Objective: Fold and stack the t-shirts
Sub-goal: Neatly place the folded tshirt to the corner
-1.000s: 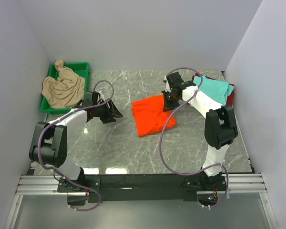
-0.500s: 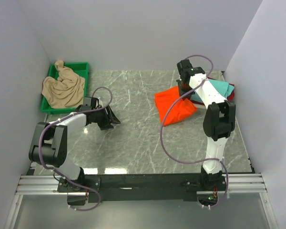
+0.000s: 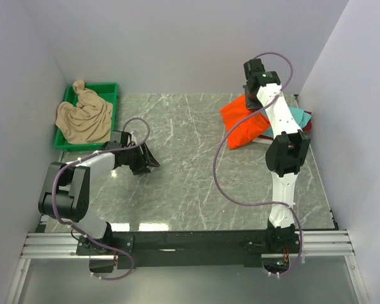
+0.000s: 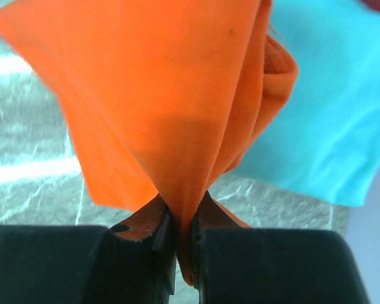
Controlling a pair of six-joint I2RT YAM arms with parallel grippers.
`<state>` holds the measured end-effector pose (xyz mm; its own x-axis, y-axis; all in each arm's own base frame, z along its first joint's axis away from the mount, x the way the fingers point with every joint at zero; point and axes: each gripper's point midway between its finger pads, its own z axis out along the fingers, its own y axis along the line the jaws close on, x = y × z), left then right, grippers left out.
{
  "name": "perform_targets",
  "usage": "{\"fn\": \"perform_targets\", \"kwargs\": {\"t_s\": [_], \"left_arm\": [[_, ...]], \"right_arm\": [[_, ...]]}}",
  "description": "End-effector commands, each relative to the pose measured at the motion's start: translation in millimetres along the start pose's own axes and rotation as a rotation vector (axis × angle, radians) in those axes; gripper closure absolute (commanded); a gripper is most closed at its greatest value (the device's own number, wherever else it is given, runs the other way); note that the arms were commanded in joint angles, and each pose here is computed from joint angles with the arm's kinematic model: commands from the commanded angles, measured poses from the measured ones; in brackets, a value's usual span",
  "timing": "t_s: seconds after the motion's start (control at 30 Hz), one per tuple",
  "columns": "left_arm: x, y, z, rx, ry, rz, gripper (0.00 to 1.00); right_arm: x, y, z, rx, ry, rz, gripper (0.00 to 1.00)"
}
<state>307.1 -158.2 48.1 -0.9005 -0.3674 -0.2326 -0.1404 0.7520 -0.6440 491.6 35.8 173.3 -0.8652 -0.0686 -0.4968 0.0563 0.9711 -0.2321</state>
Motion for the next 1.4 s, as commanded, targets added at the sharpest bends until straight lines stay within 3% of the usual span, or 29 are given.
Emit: {"fn": "perform_targets", "kwargs": {"t_s": [0.0,0.8,1.37], "left_arm": [[-1.0,3.5,1.3,0.004,-0.013,0.028,0.38],[12.6,16.4,12.9,-0.003,0.032,-0.007,0.38],[16.0,18.2,11.8,-0.006,0.030,-0.007,0.38]], "right_arm": [[-19.3,-27.9,-17.5,0.034,-0.051,0.049,1.00],[-58.1,-82.0,-104.7,-0.224,-0.271,0.274,1.00],[-50.3,-112.5,-62.2,-0.274,-0.215,0.342,1.00]]}}
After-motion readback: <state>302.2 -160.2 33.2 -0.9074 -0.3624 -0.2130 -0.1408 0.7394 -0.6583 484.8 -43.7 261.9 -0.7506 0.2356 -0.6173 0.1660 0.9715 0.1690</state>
